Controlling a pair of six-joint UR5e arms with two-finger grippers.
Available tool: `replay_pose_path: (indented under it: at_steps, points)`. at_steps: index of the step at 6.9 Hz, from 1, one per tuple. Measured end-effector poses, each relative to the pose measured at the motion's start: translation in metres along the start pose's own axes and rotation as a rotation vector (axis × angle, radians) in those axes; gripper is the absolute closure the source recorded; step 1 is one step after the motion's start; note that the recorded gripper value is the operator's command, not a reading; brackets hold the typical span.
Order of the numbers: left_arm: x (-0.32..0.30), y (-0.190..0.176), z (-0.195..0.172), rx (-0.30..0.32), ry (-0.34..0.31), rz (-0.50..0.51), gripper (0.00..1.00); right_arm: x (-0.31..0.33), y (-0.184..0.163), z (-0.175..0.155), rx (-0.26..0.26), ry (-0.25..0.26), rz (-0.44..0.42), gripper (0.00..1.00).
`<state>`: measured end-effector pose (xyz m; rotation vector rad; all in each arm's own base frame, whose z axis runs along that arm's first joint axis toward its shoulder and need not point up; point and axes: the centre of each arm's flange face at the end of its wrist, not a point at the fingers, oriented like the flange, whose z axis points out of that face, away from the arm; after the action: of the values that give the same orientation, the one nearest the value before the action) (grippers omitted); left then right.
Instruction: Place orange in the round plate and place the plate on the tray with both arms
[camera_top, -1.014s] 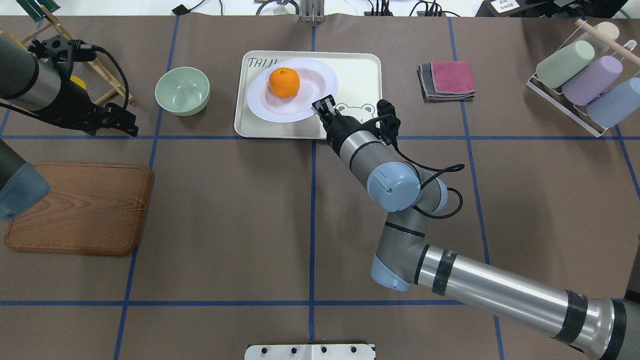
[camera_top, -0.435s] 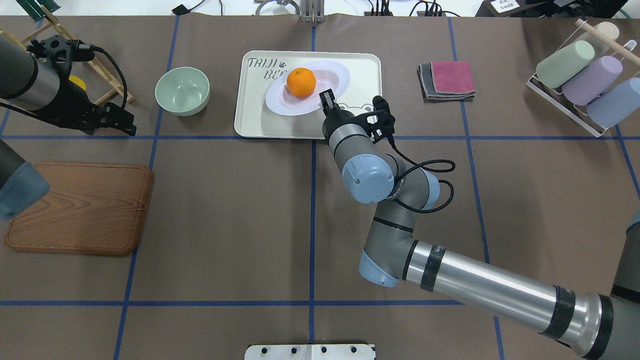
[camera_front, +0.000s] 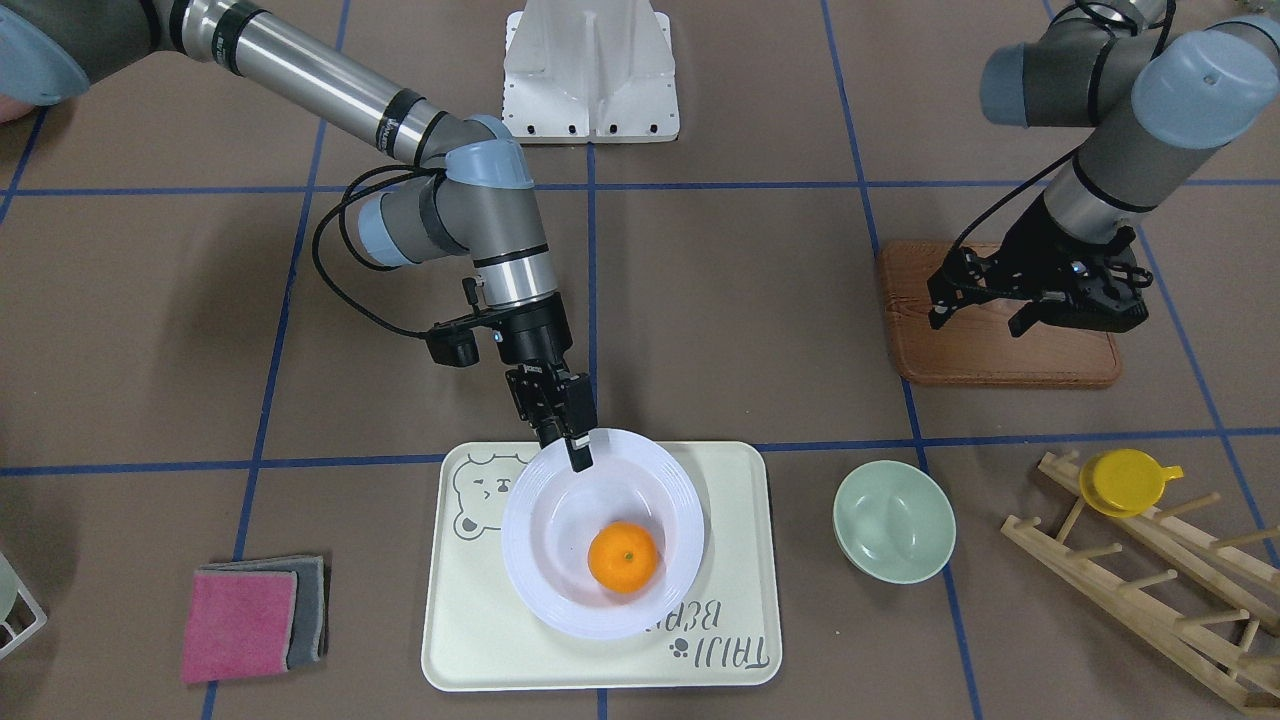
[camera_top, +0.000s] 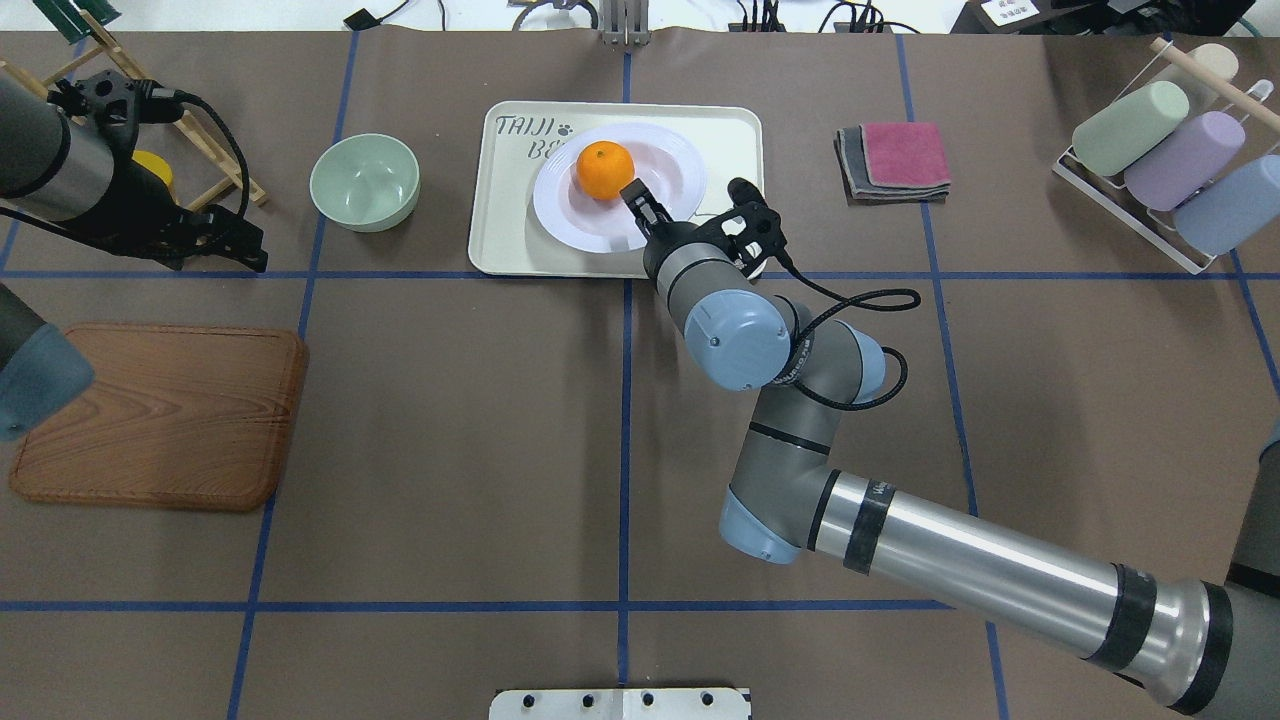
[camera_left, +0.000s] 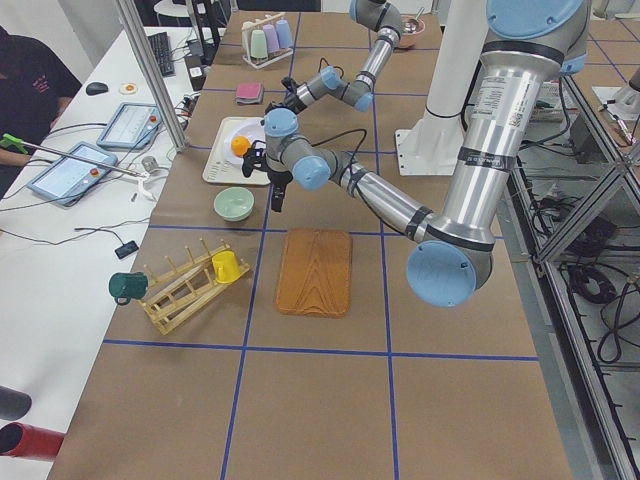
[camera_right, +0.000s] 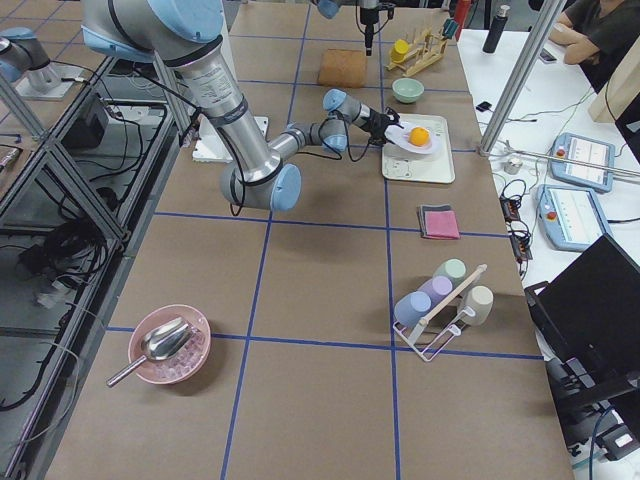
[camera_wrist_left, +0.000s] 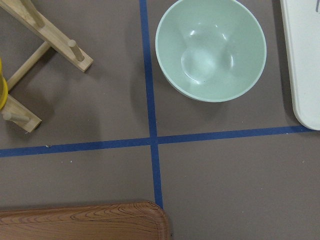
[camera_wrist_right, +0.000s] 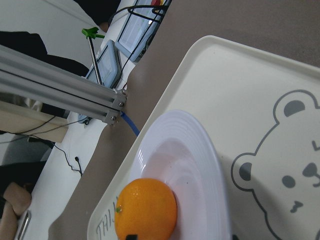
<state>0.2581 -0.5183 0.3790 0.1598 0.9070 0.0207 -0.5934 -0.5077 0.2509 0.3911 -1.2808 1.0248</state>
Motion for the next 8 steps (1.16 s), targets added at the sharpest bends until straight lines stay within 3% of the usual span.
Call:
replay_pose_path:
  at_steps: [2,4,5,7,8]
  points:
    - [-0.002,-0.001,-0.001,0.001,-0.001,-0.002,0.02,-0.005,-0.019,-0.037,-0.202,0.154,-0.334,0.0]
    - [-0.02,0.001,0.001,-0.006,-0.018,0.053,0.02,-0.029,-0.088,-0.095,-0.397,0.246,-0.6,0.0]
    - [-0.048,0.004,-0.002,-0.009,-0.039,0.099,0.02,-0.036,-0.142,-0.107,-0.449,0.271,-0.656,0.0]
    - [-0.142,0.015,-0.024,-0.01,-0.112,0.205,0.02,-0.022,-0.263,-0.12,-0.437,0.356,-0.813,0.0]
    - [-0.194,0.021,-0.04,-0.019,-0.155,0.252,0.02,-0.003,-0.323,-0.134,-0.465,0.4,-0.878,0.0]
